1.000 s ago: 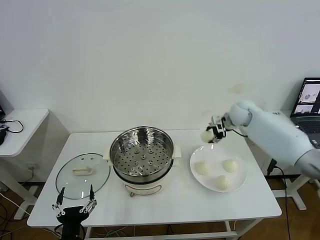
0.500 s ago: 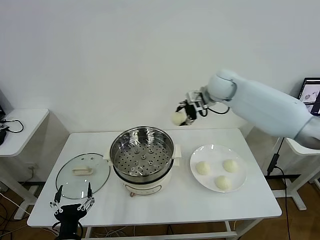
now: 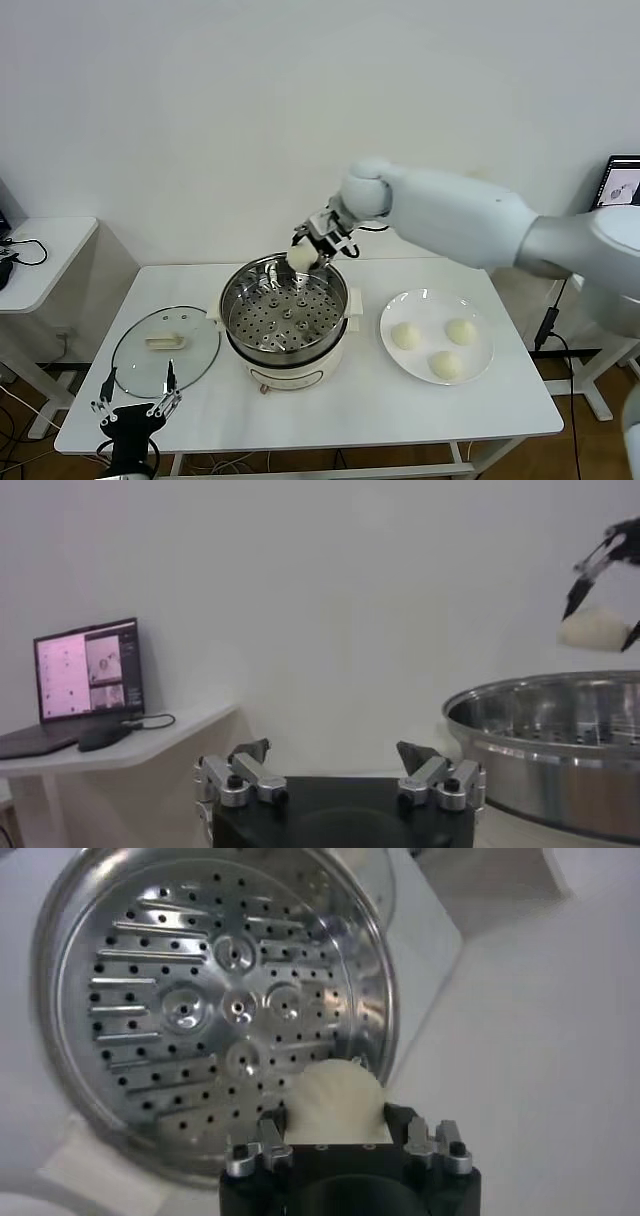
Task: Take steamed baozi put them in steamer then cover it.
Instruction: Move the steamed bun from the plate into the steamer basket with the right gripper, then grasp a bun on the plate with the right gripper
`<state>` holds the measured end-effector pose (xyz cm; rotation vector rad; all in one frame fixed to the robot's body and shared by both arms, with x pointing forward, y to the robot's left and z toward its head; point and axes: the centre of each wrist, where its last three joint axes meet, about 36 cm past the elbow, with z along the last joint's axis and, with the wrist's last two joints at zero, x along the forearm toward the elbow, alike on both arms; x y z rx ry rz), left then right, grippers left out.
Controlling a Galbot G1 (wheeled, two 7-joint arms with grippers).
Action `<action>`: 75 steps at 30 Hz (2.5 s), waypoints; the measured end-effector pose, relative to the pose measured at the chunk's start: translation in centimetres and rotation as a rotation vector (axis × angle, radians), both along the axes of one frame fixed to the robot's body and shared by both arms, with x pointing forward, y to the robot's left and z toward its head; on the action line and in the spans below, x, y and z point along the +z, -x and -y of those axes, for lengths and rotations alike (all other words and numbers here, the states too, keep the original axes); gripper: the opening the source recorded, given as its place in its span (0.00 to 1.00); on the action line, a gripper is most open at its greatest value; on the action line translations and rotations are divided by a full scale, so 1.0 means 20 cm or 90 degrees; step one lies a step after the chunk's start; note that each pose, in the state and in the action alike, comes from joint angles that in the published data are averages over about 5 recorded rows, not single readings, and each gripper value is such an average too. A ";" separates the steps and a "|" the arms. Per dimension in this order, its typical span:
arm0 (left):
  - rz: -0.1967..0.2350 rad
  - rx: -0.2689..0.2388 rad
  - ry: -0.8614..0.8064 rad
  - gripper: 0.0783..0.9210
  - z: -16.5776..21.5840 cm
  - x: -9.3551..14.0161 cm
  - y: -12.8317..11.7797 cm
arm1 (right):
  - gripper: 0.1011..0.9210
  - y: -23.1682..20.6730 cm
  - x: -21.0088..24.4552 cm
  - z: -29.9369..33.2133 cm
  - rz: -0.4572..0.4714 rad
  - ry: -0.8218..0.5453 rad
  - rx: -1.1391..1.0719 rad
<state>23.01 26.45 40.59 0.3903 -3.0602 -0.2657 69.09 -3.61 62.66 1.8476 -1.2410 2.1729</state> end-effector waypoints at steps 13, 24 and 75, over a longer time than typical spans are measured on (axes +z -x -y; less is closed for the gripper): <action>-0.003 0.003 0.001 0.88 -0.01 -0.04 -0.03 | 0.64 -0.07 -0.25 -0.10 0.037 0.067 0.121; -0.001 0.000 0.002 0.88 0.00 -0.05 -0.04 | 0.65 -0.11 -0.35 -0.14 0.061 0.077 0.173; -0.033 -0.023 -0.015 0.88 0.00 0.03 -0.03 | 0.88 0.51 -0.15 1.24 -0.157 -0.001 -0.416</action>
